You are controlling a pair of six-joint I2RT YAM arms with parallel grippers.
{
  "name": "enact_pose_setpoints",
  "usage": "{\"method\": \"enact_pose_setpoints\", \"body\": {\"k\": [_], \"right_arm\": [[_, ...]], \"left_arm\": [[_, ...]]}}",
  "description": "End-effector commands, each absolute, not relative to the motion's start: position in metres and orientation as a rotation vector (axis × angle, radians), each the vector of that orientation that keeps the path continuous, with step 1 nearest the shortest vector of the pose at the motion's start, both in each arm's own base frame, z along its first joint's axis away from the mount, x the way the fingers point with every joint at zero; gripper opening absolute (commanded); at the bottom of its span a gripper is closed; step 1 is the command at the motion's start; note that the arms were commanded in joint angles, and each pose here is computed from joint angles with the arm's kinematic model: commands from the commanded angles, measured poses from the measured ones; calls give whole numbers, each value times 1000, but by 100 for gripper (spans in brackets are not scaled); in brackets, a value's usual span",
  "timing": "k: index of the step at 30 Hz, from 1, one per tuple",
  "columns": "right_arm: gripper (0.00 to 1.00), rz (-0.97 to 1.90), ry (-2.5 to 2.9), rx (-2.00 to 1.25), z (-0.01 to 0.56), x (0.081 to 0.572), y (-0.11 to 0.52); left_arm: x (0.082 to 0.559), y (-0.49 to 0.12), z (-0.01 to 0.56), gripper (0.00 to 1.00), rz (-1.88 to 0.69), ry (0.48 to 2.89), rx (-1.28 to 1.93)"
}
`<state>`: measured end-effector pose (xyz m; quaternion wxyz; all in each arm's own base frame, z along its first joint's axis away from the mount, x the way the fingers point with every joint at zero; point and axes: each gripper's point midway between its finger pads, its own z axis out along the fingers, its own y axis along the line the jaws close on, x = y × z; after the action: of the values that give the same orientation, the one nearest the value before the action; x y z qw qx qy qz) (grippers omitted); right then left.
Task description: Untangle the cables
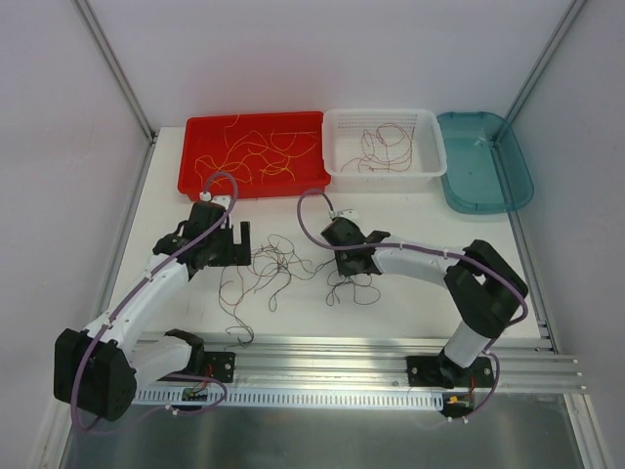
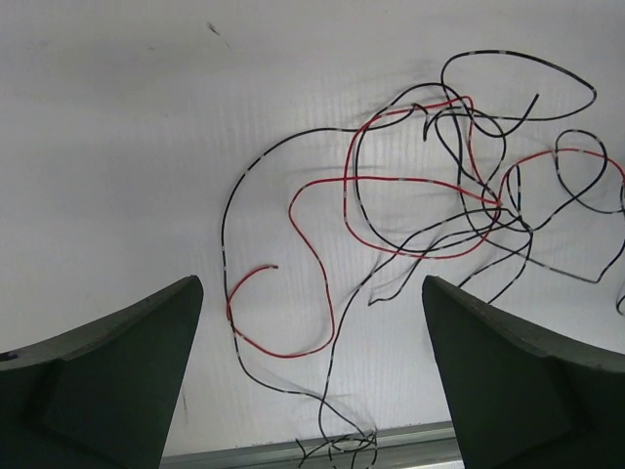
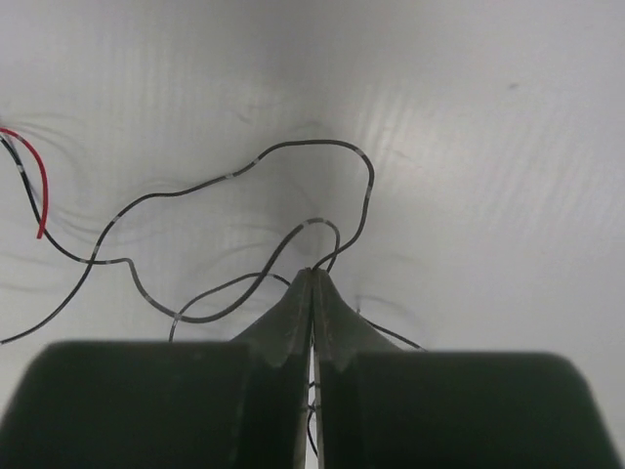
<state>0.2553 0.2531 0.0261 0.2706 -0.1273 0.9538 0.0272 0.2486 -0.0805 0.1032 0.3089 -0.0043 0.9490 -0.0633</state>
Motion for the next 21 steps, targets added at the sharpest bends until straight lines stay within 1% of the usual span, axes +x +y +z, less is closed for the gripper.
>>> {"method": "enact_pose_setpoints", "body": {"k": [1, 4, 6, 9, 13, 16, 21], "right_arm": [[1, 75, 2511, -397, 53, 261, 229], [1, 58, 2505, -454, 59, 261, 218], [1, 7, 2497, -511, 64, 260, 207], [1, 32, 2498, -526, 66, 258, 202], [1, 67, 2501, -520, 63, 255, 201], [1, 78, 2508, -520, 62, 256, 202], [1, 110, 2503, -515, 65, 254, 205]], "left_arm": [[253, -98, 111, 94, -295, 2505, 35], [259, -106, 112, 91, -330, 2501, 60], [262, -115, 110, 88, -373, 2505, 96], [272, -127, 108, 86, -392, 2512, 170], [290, -146, 101, 82, -320, 2515, 325], [297, -170, 99, 79, -315, 2491, 452], [300, -180, 69, 71, -327, 2558, 531]]}}
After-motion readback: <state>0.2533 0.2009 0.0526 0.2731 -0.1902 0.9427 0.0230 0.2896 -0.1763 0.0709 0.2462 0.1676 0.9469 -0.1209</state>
